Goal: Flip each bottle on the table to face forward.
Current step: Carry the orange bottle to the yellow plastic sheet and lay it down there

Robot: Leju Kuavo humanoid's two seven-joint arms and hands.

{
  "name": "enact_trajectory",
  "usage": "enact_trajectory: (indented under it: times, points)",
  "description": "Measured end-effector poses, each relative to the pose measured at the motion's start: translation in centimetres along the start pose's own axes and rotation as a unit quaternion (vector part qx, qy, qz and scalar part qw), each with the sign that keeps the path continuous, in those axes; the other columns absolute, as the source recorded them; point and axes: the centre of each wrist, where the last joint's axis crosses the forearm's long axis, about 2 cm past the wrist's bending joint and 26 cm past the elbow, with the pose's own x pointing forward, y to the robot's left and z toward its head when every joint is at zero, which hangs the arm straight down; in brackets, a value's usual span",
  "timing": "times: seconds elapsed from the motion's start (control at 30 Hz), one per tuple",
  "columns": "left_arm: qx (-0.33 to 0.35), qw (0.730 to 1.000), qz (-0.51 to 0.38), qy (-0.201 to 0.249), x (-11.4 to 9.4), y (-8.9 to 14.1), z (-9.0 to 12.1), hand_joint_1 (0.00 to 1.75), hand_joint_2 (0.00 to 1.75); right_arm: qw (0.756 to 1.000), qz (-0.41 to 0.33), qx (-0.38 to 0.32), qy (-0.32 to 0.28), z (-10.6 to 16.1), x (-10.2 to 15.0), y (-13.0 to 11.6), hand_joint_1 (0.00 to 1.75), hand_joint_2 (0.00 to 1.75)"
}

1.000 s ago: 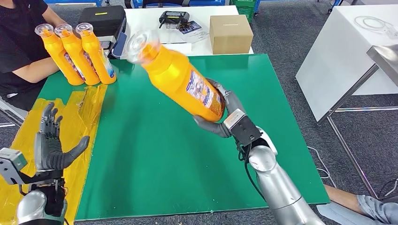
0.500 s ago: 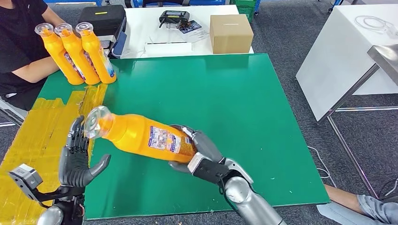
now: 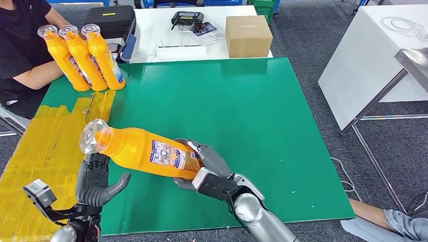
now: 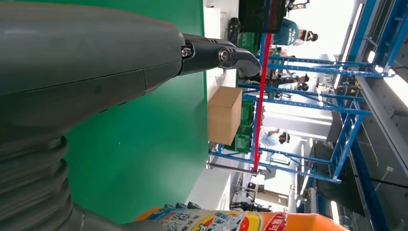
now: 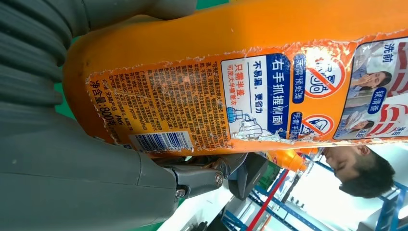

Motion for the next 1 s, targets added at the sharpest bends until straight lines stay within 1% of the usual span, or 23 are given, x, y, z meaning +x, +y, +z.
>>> enact_trajectory:
  times: [0.5,0.8,1.0]
  points:
    - [-0.005,1.000,0.004,0.000,0.0,-0.3,0.0,0.00,1.75,1.000,0.000,0.001,0.002,0.0,-0.1,0.1,1.75,1.75]
    - [-0.035,0.999,0.025,0.007,-0.3,-1.7,0.1,0.00,1.75,1.000,0.006,-0.007,0.005,-0.9,0.0,-0.4,1.75,1.75]
    - [-0.049,0.997,0.057,0.016,-0.4,-2.3,0.0,0.00,1.75,1.000,0.007,0.000,0.025,-1.4,-0.5,-0.1,1.75,1.75]
